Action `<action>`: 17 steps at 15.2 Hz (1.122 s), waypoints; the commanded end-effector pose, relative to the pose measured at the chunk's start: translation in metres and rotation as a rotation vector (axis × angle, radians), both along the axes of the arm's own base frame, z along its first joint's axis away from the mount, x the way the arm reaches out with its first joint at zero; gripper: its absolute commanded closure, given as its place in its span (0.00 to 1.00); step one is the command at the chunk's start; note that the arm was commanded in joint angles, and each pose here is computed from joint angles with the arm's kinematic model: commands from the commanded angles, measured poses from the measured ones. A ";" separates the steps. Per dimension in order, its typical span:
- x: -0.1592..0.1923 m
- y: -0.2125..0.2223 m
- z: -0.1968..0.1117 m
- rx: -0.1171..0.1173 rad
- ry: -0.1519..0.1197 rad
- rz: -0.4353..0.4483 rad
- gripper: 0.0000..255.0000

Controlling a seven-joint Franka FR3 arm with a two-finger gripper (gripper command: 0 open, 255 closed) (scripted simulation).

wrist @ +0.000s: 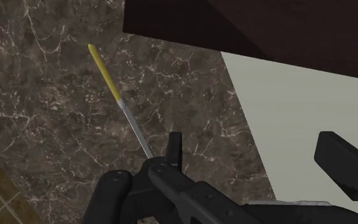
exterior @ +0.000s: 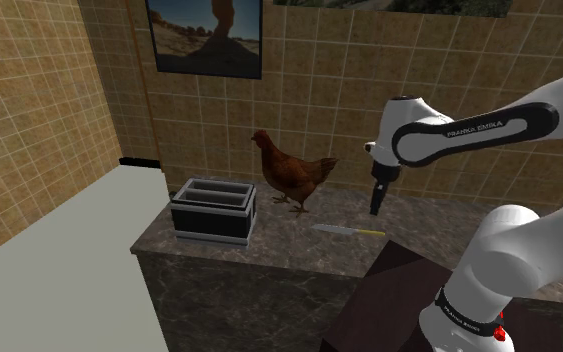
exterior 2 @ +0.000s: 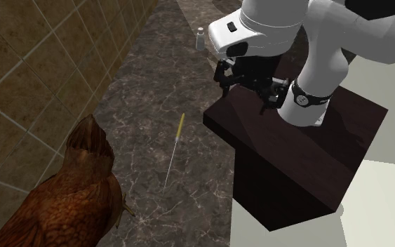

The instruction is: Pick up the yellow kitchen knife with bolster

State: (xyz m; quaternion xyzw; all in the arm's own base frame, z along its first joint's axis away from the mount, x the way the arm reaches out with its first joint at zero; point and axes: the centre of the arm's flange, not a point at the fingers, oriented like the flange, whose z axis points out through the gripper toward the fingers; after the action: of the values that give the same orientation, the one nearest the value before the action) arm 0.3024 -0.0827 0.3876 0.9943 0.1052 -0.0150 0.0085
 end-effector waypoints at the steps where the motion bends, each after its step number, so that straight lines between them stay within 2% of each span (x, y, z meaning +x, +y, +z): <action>1: 0.001 -0.012 -0.023 -0.003 -0.017 0.037 0.00; 17: 0.066 -0.114 -0.189 -0.026 -0.122 0.303 0.00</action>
State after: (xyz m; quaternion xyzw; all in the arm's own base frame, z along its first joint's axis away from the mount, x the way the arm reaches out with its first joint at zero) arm 0.3665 -0.1887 0.2120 0.9678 0.2466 0.0415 0.0268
